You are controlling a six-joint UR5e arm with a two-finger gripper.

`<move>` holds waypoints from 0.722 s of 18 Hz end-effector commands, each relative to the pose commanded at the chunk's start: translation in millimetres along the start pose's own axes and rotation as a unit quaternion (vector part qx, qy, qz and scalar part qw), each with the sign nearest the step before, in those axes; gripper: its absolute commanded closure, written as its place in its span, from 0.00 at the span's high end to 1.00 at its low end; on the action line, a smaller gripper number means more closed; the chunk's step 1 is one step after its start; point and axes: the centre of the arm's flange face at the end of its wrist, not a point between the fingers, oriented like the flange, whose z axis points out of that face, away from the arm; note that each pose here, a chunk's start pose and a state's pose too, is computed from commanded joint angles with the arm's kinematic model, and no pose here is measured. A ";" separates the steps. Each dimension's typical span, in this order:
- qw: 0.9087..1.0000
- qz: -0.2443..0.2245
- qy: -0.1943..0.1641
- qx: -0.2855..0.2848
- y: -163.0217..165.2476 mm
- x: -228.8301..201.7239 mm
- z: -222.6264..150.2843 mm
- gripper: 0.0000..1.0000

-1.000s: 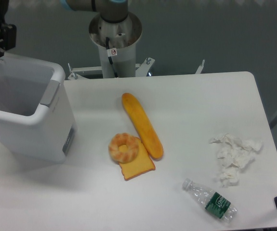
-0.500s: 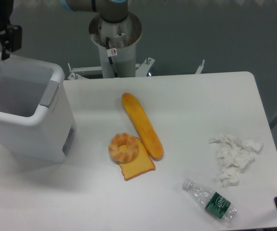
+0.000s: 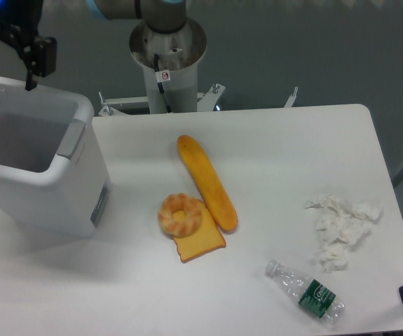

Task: Close the trash can
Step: 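Push the raised lid forward and down with the gripper to shut it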

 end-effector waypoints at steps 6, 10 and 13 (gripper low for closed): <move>1.000 -0.026 -0.008 -0.001 0.9 -29.7 2.0 1.00; 0.999 -0.034 -0.019 -0.011 2.2 -47.5 8.5 1.00; 0.999 -0.037 -0.030 -0.023 -1.0 -63.2 21.0 1.00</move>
